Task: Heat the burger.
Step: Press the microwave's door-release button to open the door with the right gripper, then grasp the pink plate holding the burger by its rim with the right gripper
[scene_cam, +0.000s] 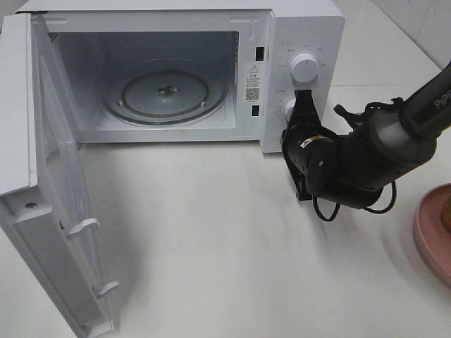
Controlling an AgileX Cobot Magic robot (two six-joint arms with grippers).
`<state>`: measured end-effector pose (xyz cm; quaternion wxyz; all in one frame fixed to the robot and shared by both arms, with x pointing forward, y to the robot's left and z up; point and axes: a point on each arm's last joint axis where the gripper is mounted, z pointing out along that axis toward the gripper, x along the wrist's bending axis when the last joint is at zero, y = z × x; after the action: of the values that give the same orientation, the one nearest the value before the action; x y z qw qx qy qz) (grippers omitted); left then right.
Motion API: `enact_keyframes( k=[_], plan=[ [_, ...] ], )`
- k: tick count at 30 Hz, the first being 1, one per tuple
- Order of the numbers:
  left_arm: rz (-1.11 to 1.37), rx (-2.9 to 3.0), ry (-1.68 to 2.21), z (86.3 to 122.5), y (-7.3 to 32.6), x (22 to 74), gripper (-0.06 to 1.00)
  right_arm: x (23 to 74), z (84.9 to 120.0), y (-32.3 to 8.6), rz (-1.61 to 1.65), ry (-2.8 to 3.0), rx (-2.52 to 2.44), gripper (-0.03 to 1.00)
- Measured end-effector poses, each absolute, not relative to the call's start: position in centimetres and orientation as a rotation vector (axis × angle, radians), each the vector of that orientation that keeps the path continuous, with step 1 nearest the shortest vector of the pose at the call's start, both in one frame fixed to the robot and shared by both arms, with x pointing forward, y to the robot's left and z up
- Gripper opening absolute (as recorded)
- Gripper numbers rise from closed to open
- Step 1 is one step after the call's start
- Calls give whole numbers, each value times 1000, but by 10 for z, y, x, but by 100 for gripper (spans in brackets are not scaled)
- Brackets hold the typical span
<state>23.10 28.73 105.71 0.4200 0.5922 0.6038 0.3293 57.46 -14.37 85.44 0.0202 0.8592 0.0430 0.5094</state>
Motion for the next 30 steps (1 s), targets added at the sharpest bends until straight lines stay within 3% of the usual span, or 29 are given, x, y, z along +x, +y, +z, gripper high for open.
enact_keyframes(
  k=[14, 30],
  plan=[
    [825, 1484, 1513, 1057, 287, 231, 99, 543, 870, -150, 1338, 553, 2702, 2],
    [825, 1484, 1513, 1057, 287, 231, 99, 511, 911, -140, 1013, 1727, 2257, 2]
  ],
)
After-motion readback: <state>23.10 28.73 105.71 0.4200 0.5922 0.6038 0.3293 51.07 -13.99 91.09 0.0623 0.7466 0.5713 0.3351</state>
